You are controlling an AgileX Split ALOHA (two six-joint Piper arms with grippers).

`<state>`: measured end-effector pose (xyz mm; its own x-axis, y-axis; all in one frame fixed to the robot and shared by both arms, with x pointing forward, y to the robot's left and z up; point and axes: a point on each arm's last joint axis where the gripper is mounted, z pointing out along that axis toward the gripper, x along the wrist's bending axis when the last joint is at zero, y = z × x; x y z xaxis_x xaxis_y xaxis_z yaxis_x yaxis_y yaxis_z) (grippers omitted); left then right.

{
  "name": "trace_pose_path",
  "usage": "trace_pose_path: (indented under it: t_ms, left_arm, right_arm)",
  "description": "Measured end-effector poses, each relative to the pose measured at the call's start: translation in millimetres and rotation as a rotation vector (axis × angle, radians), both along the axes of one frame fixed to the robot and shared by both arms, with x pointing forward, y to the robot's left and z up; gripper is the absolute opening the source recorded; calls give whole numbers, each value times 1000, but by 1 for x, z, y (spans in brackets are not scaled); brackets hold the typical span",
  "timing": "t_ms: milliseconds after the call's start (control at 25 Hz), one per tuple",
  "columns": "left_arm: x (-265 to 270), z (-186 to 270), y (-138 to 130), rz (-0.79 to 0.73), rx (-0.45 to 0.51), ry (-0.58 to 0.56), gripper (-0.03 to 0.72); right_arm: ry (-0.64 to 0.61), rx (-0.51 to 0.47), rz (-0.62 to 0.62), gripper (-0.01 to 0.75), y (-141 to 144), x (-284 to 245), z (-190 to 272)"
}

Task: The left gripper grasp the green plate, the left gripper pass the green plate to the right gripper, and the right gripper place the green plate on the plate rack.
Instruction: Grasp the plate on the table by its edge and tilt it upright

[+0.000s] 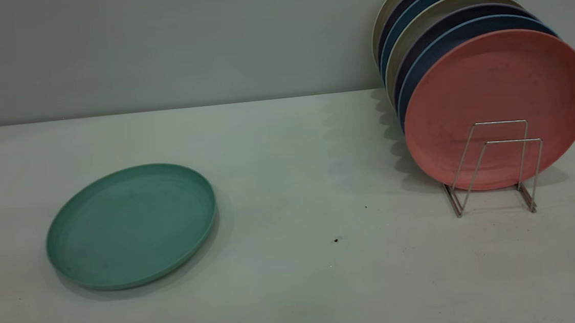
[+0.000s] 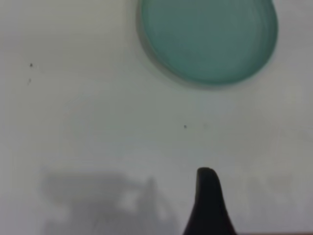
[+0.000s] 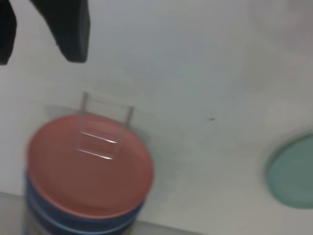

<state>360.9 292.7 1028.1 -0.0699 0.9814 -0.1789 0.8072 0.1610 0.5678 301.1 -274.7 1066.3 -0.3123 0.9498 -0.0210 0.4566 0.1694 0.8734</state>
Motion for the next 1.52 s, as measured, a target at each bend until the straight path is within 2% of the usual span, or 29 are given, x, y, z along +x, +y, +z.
trace_pose_path:
  t_ms: [160, 360, 600, 840, 1120, 1520]
  left_arm:
    - [35, -20, -3, 31, -65, 61, 563]
    - [74, -61, -9, -3, -129, 178, 563]
    - [125, -87, -17, -77, -219, 217, 563]
    - [171, -118, 11, -14, -303, 250, 563]
    - [178, -167, 46, 123, -374, 323, 563]
    - [184, -213, 45, 162, -452, 307, 563]
  right_arm:
    - [63, 9, 68, 320, 5, 32, -5]
    - [114, 24, 133, 322, 10, 58, -14]
    - [115, 27, 177, 322, 14, 71, -18]
    - [109, 25, 181, 322, 14, 72, -18]
    - [109, 26, 182, 322, 14, 72, -18]
    - [109, 27, 182, 322, 14, 72, -18]
